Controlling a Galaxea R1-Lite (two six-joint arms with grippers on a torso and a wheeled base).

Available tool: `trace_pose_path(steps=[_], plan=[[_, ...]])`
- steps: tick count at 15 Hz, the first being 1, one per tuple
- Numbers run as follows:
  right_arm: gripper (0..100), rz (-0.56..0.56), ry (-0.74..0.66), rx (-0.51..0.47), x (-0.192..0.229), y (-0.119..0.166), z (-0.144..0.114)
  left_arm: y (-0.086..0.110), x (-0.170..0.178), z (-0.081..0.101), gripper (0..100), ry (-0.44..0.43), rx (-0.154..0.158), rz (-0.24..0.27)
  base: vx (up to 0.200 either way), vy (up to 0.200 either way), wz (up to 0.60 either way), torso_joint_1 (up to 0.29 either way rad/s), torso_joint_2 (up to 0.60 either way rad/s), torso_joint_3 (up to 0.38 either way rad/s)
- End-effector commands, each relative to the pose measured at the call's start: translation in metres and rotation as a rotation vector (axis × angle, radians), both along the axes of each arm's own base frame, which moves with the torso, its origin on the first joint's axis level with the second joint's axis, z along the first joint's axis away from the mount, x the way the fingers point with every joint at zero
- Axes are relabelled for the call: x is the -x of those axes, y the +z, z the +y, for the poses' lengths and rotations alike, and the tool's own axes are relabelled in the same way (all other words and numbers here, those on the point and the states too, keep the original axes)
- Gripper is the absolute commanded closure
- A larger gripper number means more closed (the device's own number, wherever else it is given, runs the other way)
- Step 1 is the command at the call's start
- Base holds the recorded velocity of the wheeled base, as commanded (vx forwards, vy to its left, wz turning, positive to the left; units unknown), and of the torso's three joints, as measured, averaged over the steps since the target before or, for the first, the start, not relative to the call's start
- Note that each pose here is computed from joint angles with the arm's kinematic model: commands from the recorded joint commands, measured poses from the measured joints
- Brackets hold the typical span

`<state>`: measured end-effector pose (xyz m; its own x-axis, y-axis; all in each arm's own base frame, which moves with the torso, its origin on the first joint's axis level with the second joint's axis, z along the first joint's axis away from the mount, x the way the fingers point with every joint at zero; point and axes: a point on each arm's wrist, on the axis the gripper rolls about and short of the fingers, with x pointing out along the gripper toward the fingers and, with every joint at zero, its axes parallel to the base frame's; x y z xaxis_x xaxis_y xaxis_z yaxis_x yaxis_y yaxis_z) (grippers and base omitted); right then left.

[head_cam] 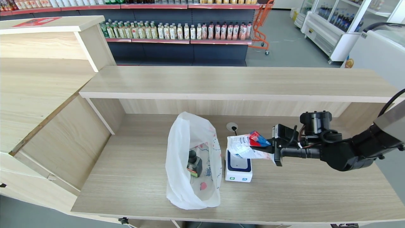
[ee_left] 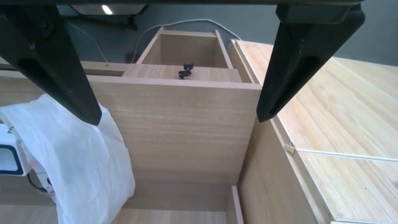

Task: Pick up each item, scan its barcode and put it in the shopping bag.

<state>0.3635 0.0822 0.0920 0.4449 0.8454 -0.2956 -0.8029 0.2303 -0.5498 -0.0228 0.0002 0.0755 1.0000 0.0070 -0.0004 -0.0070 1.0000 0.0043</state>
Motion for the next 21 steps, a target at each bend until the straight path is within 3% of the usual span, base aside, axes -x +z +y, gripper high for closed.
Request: trace_pose_path(steps=[1, 9, 12, 15, 18, 20, 21], plan=[[100, 0.011, 0.011, 0.009, -0.003, -0.012, 0.003, 0.0, 0.0, 0.0, 0, 0.001, 0.0, 0.0, 0.0, 0.0, 0.0, 0.0, 0.0, 0.0], [100, -0.028, 0.033, 0.004, -0.003, -0.013, 0.008, 0.0, 0.0, 0.0, 0, 0.001, 0.0, 0.001, 0.0, 0.0, 0.0, 0.0, 0.0, 0.0], [100, 0.006, 0.003, -0.036, 0.003, 0.002, 0.004, 0.0, 0.0, 0.0, 0, 0.001, 0.0, 0.001, 0.0, 0.0, 0.0, 0.0, 0.0, 0.0], [100, 0.058, -0.061, -0.135, 0.012, 0.038, -0.004, 0.0, 0.0, 0.0, 0, 0.001, 0.0, 0.001, 0.0, 0.0, 0.0, 0.0, 0.0, 0.0], [100, 0.239, -0.246, -0.288, 0.033, 0.069, -0.017, 0.0, 0.0, 0.0, 0, 0.001, 0.0, 0.001, 0.0, 0.0, 0.0, 0.0, 0.0, 0.0], [100, 0.426, -0.416, -0.433, 0.054, 0.085, -0.005, 0.0, 0.0, 0.0, 0, 0.001, 0.0, 0.001, 0.0, 0.0, 0.0, 0.0, 0.0, 0.0], [100, 0.467, -0.448, -0.457, 0.053, 0.086, 0.004, 0.0, 0.0, 0.0, 0, 0.001, 0.0, 0.001, 0.0, 0.0, 0.0, 0.0, 0.0, 0.0]])
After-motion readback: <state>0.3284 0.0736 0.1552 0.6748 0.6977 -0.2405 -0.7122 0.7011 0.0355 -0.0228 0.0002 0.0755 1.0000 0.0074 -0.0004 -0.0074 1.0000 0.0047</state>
